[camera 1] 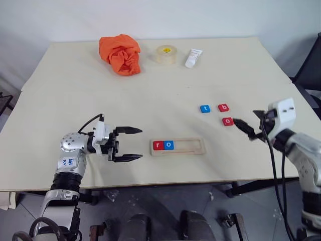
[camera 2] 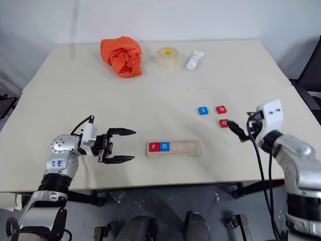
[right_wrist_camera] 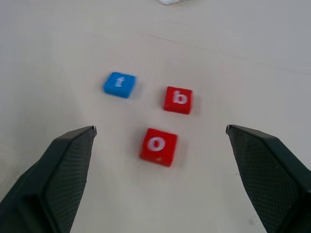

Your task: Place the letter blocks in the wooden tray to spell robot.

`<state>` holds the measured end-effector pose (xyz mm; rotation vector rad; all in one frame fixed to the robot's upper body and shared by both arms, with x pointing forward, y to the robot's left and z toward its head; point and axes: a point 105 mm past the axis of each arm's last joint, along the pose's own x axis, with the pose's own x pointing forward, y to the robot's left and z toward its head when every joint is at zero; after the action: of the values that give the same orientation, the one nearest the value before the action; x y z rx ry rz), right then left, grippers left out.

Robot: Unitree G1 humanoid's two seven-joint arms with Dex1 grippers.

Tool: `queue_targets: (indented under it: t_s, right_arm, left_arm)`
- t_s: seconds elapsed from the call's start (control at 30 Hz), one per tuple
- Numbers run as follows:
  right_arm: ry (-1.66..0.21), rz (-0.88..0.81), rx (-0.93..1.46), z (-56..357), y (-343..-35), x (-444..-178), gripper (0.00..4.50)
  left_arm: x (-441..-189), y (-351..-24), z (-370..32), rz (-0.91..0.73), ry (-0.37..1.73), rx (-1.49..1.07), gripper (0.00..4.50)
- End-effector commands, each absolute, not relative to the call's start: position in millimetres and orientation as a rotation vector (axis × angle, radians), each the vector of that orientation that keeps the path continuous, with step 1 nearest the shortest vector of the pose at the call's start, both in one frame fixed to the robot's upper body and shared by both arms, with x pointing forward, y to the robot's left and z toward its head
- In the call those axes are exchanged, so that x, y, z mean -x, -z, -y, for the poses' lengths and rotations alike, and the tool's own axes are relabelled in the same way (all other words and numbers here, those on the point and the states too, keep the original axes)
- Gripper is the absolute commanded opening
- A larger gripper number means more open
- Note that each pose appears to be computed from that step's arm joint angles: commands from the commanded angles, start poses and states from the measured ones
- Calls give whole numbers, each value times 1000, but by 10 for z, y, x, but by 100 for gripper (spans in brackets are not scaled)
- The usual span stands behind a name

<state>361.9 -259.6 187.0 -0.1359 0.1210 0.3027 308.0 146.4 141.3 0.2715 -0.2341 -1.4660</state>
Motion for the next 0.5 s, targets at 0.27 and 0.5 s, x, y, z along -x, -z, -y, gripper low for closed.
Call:
queue_targets:
  t_s: [0.27,0.5]
  right_arm:
    - [-227,-227,135,2538,-1799,-4337,450]
    - [-243,-250,132,2438,-1682,-4505,450]
  left_arm:
    - [-2942,-1473,-1426,288,1420,-270,448]
    - [-2875,-1462,-1441,284,1388,-262,448]
